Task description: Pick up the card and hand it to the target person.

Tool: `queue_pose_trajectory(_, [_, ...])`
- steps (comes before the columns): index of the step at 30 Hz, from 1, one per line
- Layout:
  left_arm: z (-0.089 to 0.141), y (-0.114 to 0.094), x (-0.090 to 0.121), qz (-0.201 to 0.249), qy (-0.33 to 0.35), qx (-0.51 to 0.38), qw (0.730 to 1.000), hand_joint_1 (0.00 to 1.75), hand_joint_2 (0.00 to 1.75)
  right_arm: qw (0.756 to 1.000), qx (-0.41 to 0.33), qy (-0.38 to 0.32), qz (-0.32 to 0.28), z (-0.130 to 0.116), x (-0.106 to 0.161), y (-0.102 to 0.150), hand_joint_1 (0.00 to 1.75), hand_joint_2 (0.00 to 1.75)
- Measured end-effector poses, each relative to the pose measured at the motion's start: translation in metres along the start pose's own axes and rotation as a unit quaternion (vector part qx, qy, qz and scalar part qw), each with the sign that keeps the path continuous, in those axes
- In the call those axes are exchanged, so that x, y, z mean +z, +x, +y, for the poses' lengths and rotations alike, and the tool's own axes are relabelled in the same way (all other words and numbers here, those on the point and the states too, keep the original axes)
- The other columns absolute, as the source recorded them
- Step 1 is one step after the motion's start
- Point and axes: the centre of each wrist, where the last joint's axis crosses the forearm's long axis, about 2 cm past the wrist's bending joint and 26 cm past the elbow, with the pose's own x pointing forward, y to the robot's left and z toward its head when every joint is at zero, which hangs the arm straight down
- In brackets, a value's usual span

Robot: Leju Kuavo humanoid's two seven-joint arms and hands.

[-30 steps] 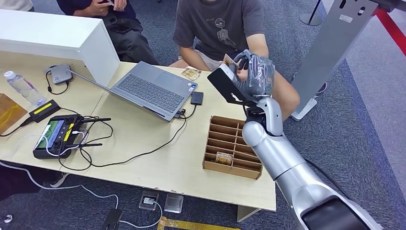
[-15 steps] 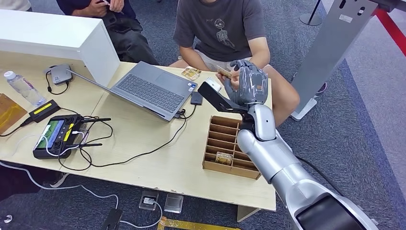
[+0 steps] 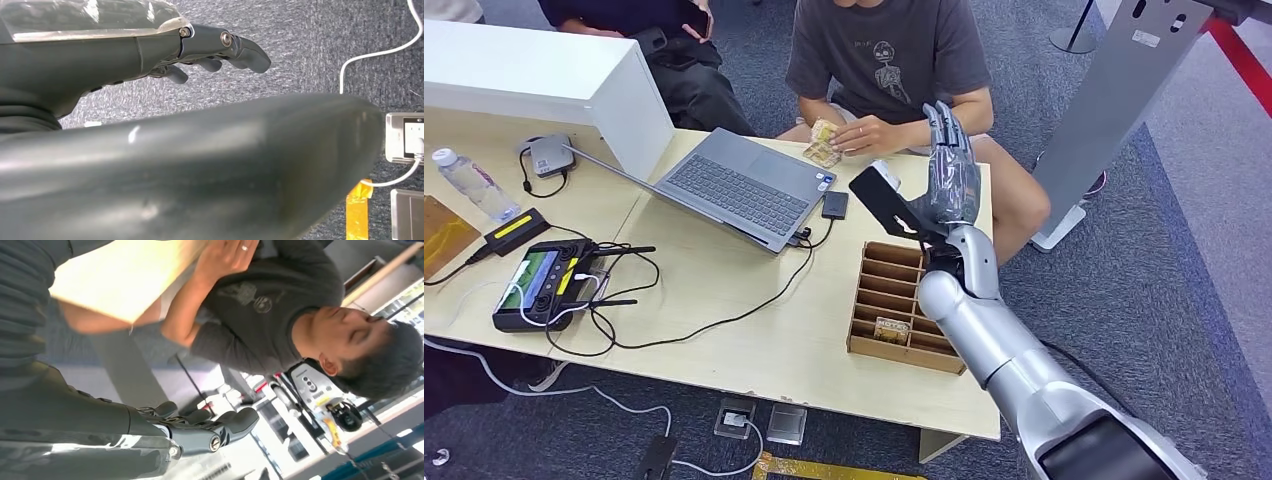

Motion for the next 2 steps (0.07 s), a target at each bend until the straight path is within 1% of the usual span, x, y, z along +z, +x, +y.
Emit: queue_pose_trajectory(2, [0.0, -0.0001, 0.0, 0.002, 0.0, 0.001, 1.0, 0.0, 0.0, 0.999, -0.039, -0.007, 0.014, 0.0019, 0.0056, 0.0002, 0.0, 1.75])
